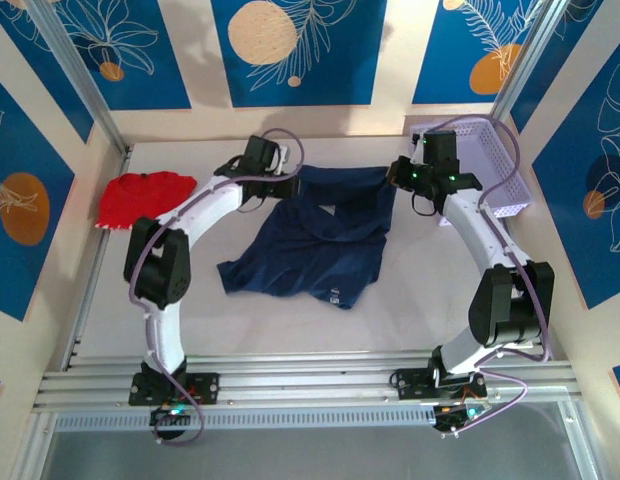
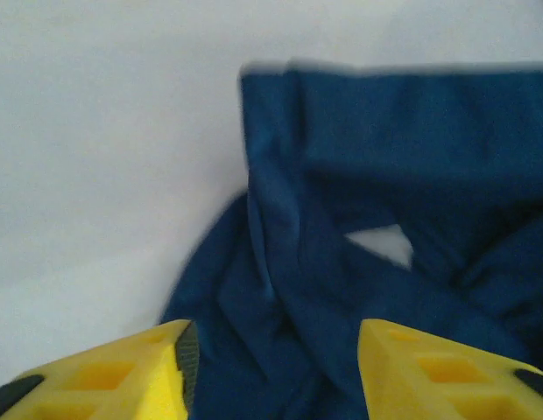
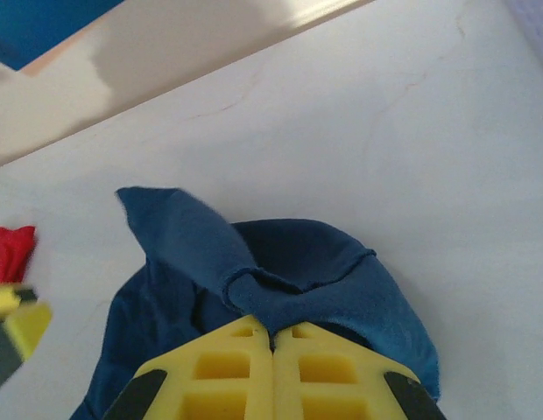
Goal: Fold the inside-out t-shirt
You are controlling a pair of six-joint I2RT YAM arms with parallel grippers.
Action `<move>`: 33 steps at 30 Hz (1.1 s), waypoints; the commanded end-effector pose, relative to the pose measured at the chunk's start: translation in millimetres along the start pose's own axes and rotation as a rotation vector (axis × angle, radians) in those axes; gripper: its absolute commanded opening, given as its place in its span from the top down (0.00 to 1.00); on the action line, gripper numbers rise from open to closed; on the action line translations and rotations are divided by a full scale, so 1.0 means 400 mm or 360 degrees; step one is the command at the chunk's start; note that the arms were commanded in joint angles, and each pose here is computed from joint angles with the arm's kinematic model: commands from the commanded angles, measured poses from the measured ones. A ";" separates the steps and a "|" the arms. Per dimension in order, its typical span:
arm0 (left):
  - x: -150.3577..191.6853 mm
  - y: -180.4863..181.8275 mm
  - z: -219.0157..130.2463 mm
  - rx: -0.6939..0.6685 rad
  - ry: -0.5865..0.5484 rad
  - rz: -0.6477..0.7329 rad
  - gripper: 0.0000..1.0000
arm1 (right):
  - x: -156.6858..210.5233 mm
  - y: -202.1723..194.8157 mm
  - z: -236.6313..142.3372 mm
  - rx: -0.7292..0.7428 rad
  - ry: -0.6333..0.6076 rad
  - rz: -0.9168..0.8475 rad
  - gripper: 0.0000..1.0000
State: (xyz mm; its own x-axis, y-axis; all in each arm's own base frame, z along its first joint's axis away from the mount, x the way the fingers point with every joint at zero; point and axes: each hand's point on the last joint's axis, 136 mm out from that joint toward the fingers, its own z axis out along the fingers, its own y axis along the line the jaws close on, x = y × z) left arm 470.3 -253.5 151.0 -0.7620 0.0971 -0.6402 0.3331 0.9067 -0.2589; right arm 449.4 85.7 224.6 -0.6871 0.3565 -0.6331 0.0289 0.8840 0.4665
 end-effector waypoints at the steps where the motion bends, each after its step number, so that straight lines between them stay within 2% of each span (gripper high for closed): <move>1: 0.039 -0.090 -0.026 0.0319 -0.0015 -0.0116 0.45 | -0.029 -0.008 0.001 -0.0035 -0.0057 0.0025 1.00; 4: 0.122 -0.132 0.037 0.0403 0.0141 -0.0135 0.44 | -0.036 -0.024 0.007 -0.0031 -0.0058 0.0043 1.00; 8: 0.171 -0.161 0.111 0.0447 0.0243 -0.0178 0.44 | -0.036 -0.026 0.012 -0.0043 -0.0056 0.0052 1.00; 16: 0.182 -0.158 0.203 0.0393 0.0300 -0.0172 0.45 | -0.023 -0.025 0.017 -0.0064 -0.0033 0.0059 1.00; 24: 0.147 -0.146 0.235 0.0324 0.0272 -0.0137 0.46 | -0.010 -0.018 0.013 -0.0090 -0.0012 0.0045 1.00; 26: 0.138 -0.147 0.240 0.0321 0.0262 -0.0131 0.51 | -0.009 -0.018 0.009 -0.0089 -0.0014 0.0035 1.00; 31: 0.105 -0.146 0.230 0.0319 0.0242 -0.0079 0.86 | -0.027 -0.008 -0.014 -0.0090 -0.0034 -0.0018 1.00; 33: 0.058 -0.140 0.180 0.0313 0.0187 -0.0043 0.94 | -0.049 -0.005 -0.043 -0.0064 -0.0064 -0.0053 1.00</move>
State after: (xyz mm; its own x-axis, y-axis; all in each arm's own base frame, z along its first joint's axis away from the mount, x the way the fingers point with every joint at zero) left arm 465.5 -340.9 68.9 -0.8549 0.1195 -0.5048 0.3768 0.8118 -0.4460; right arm 455.3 76.5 217.8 -0.6852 0.3690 -0.6279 0.0147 0.8690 0.4946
